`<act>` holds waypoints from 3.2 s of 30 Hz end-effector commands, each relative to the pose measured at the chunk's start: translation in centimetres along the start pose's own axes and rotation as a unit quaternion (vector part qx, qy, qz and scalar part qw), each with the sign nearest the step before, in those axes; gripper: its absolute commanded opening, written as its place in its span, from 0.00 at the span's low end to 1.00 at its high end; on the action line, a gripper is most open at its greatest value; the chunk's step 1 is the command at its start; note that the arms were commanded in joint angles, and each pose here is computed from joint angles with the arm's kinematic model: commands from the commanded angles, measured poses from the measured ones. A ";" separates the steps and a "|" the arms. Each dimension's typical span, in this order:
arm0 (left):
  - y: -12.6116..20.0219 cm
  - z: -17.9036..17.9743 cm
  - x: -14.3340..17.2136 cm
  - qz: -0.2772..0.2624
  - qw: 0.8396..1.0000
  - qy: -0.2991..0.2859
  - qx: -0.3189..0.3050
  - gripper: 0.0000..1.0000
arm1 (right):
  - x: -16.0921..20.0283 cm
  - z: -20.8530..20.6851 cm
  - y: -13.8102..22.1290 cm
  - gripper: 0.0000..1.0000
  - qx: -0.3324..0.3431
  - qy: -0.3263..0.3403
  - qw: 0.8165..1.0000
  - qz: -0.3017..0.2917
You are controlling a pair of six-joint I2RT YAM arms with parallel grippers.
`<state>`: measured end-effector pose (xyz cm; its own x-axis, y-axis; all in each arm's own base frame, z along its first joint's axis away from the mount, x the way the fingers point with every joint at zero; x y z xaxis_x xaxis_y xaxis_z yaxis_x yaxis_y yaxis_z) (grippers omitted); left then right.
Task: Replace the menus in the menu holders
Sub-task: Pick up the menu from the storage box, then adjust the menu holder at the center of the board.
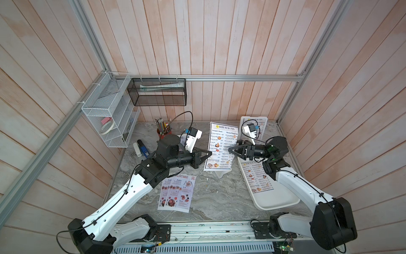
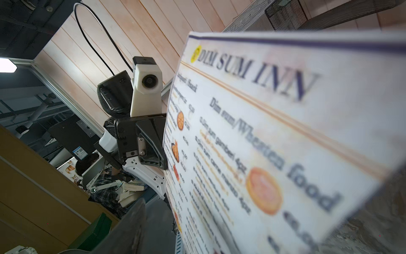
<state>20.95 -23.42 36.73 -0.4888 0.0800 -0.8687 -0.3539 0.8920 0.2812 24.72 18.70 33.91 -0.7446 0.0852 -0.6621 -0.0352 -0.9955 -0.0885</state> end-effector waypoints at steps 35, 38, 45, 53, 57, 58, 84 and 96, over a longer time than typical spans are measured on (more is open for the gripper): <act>-4.3 4.1 1.0 0.022 0.997 0.039 -0.063 0.36 | -2.8 1.7 2.2 0.00 0.181 0.017 0.976 -0.117; -4.3 5.0 0.9 0.018 0.994 0.044 -0.099 0.54 | -3.6 2.3 2.5 0.00 0.205 0.028 0.970 -0.127; -5.5 8.8 2.6 0.033 0.975 0.070 -0.206 0.61 | -5.9 4.6 4.3 0.00 0.298 0.070 0.935 -0.181; -9.1 12.4 3.1 0.045 0.959 0.078 -0.268 0.56 | -7.9 6.1 5.1 0.00 0.335 0.084 0.914 -0.215; -10.7 14.2 3.0 0.043 0.950 0.073 -0.301 0.54 | -8.0 5.8 5.0 0.00 0.338 0.078 0.914 -0.210; -11.2 14.6 3.0 0.044 0.949 0.072 -0.303 0.53 | -7.9 5.6 5.0 0.00 0.340 0.076 0.914 -0.207; -14.2 16.1 2.9 0.058 0.951 0.044 -0.301 0.53 | -7.5 4.0 4.9 0.00 0.355 0.035 0.911 -0.206; -9.3 13.2 3.0 0.059 0.941 0.037 -0.332 0.56 | -7.2 3.2 4.8 0.00 0.360 0.027 0.912 -0.195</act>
<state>34.10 -26.34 27.29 -0.5753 0.0712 -0.8148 -0.7117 0.4474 0.5416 27.75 12.94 40.75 -0.5387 0.4287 -0.7253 -0.7398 -0.6525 0.1639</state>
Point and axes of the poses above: each gripper's point midway between its finger pads, its own y axis back along the fingers, its own z axis along the line the jaws close on, x = y × z, the point moved 6 cm from there along y, back along the fingers, and after that the axes turned 10 degrees about -y, right-handed, at the moved point
